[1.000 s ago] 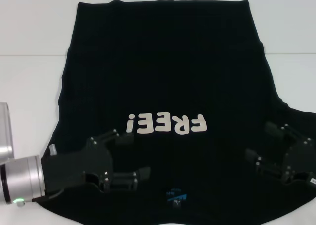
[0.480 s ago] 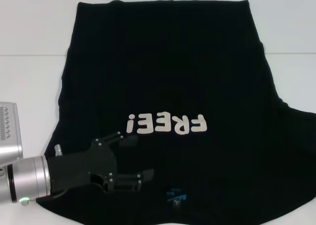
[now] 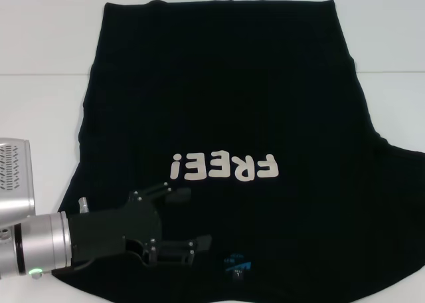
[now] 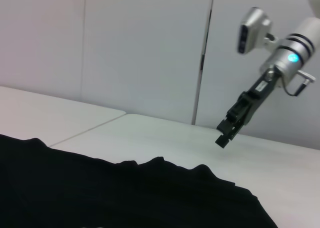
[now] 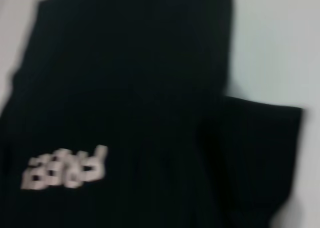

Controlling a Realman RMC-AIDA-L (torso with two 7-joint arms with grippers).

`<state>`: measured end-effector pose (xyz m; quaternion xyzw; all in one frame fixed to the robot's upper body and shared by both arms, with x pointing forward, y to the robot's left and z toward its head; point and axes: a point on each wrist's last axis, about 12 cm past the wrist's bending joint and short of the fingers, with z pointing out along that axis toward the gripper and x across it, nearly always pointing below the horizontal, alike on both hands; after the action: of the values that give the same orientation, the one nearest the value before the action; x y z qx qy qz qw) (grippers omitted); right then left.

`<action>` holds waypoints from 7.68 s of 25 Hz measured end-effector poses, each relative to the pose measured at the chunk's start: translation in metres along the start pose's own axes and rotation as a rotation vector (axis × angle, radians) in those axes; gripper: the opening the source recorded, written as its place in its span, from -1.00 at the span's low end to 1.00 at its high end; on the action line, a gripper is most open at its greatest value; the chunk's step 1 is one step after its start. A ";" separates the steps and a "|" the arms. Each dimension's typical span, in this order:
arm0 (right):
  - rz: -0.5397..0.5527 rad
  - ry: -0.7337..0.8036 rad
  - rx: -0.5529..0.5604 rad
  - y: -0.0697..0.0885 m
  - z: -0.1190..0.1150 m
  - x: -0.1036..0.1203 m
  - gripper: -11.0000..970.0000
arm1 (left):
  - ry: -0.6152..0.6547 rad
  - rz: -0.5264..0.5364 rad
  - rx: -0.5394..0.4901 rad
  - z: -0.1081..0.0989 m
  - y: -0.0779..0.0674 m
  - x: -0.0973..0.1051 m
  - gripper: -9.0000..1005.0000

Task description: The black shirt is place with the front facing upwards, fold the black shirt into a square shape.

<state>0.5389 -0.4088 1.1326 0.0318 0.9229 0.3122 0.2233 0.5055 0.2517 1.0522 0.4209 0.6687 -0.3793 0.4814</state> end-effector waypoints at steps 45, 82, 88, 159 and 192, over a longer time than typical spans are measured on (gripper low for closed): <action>-0.037 0.134 0.143 0.015 0.070 -0.024 0.75 | 0.012 0.004 0.000 0.001 0.000 0.001 0.89; -0.072 0.143 0.190 0.015 0.070 -0.028 -0.85 | 0.010 0.007 -0.017 0.001 0.003 0.000 0.89; -0.070 0.111 0.205 0.010 0.059 -0.032 -0.93 | 0.010 0.006 -0.017 0.001 0.003 0.000 0.89; -0.430 -0.116 -0.314 0.060 0.075 -0.011 0.35 | -0.052 -0.230 -0.050 0.000 0.008 -0.006 0.89; -0.984 -0.346 -0.400 0.037 0.129 0.144 0.95 | 0.294 -1.149 -0.546 -0.120 0.067 -0.018 0.89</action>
<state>0.4627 -0.2785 1.0069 -0.3951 0.7015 0.3302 0.4927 0.5321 0.3820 1.0924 -0.0934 0.9184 -0.3312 0.1952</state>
